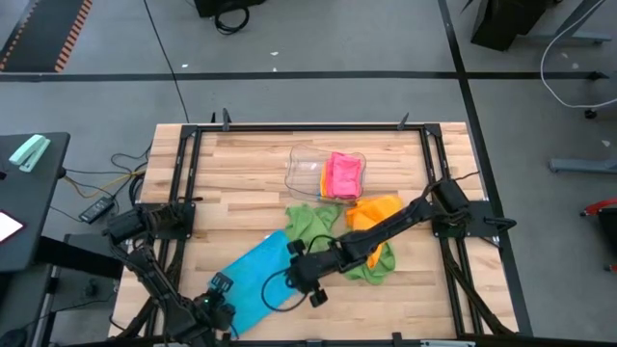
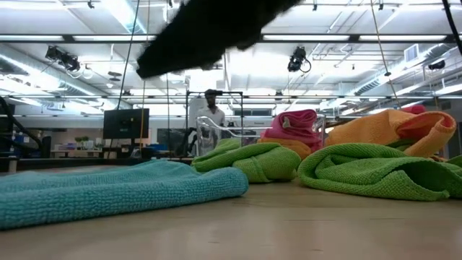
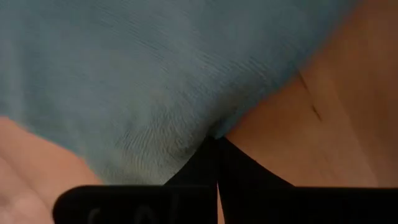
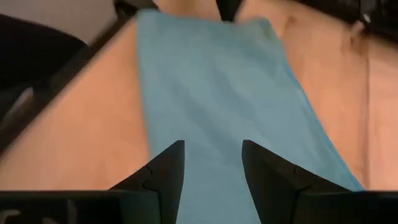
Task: Fold microfiber towels
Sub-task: Fold the blue microfiber cloth
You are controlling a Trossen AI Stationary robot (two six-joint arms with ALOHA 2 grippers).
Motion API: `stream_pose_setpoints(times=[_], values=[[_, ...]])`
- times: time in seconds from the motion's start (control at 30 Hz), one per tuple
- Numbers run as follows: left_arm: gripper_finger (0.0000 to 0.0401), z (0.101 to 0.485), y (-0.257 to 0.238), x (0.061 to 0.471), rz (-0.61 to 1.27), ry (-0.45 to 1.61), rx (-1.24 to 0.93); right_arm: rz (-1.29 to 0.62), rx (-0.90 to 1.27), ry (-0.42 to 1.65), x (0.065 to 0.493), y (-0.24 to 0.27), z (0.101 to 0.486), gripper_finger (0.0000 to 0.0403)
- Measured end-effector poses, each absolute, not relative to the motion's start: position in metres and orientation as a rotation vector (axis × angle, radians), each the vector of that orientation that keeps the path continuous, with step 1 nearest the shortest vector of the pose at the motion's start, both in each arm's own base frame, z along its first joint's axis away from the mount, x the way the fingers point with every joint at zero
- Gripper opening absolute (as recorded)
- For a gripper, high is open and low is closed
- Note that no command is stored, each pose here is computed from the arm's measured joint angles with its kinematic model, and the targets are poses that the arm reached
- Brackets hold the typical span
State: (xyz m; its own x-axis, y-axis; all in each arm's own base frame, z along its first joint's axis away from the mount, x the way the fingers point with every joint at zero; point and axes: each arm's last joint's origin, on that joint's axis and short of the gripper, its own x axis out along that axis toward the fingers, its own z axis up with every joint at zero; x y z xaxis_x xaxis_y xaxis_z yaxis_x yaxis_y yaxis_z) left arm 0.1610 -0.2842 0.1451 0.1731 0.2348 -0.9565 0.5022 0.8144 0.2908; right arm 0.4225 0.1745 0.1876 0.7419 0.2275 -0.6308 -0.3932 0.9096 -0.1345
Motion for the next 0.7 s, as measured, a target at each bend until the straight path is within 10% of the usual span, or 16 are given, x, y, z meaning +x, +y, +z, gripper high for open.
stream_pose_setpoints(times=[0.7], values=[[0.0004,0.176,-0.265,0.188,-0.163,1.434,0.476,0.31,-0.128,0.503,0.428,0.213,0.166,0.017]])
